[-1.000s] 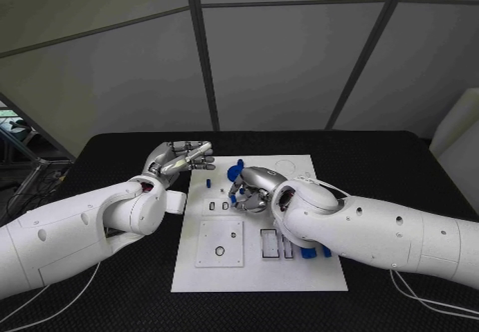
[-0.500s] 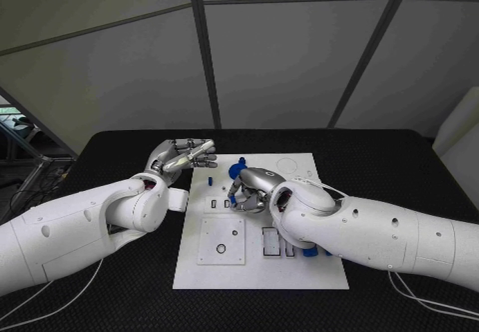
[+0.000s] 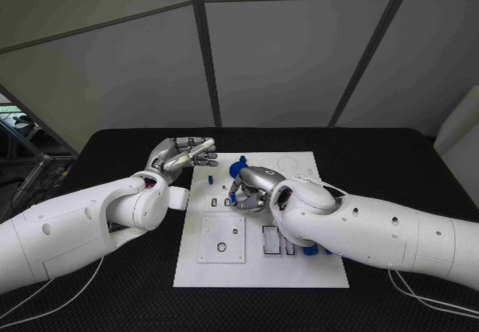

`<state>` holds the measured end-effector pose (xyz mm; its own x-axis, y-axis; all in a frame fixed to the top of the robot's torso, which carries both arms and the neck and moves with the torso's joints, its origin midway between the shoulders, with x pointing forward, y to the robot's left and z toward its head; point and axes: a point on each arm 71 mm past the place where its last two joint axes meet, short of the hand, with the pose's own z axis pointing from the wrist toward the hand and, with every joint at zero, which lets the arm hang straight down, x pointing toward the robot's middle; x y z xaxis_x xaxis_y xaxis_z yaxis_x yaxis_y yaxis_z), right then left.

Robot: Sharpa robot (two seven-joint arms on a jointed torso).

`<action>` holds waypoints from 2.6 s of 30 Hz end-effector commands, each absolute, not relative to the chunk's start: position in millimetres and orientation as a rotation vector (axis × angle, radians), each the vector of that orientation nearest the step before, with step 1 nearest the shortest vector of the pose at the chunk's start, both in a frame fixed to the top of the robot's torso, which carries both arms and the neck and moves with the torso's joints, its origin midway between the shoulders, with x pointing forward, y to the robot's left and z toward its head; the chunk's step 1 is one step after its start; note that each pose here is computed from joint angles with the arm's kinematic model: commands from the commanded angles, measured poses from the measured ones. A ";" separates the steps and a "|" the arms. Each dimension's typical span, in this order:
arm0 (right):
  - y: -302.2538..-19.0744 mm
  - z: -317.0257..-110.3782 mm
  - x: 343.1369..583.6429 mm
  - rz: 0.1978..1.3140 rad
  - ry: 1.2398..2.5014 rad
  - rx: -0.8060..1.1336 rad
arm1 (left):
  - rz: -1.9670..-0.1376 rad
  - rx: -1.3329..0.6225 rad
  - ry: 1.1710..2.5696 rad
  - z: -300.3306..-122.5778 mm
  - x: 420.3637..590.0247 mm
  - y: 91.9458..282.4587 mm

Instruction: Assemble the parts on the task board

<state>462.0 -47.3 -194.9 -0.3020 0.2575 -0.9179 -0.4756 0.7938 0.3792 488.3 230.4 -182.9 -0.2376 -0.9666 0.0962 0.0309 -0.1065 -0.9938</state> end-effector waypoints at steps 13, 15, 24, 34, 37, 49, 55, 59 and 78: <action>-48.1 -200.1 461.2 0.690 1.772 -0.209 | -1.490 -1.118 1.299 -181.0 488.3 229.2; -48.0 -199.9 461.1 0.691 1.769 -0.208 | -1.490 -1.118 1.299 -181.1 488.3 229.2; -47.8 -199.5 461.0 0.693 1.763 -0.207 | -1.490 -1.118 1.299 -181.1 488.5 229.3; -47.6 -199.3 461.1 0.694 1.759 -0.204 | -1.489 -1.118 1.300 -181.3 488.6 229.4; -47.5 -199.0 461.2 0.695 1.756 -0.202 | -1.489 -1.119 1.300 -181.4 488.6 229.4; -48.9 -192.7 462.5 0.764 1.672 -0.140 | -1.490 -1.120 1.303 -181.7 489.0 229.3; -50.4 -186.5 461.3 0.829 1.597 -0.106 | -1.489 -1.120 1.303 -182.0 489.4 229.5; -54.0 -181.3 458.9 0.878 1.539 -0.096 | -1.486 -1.123 1.307 -182.6 489.9 230.2; -164.5 -124.5 486.2 1.145 1.511 0.151 | -1.267 -0.846 1.803 -197.0 484.4 230.2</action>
<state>485.3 -162.1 -125.3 -0.2223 0.5744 -0.7878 -0.5245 0.6107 0.5933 488.5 238.0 -189.6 -0.3544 -0.9312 -0.0851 -0.0439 0.1075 -0.9932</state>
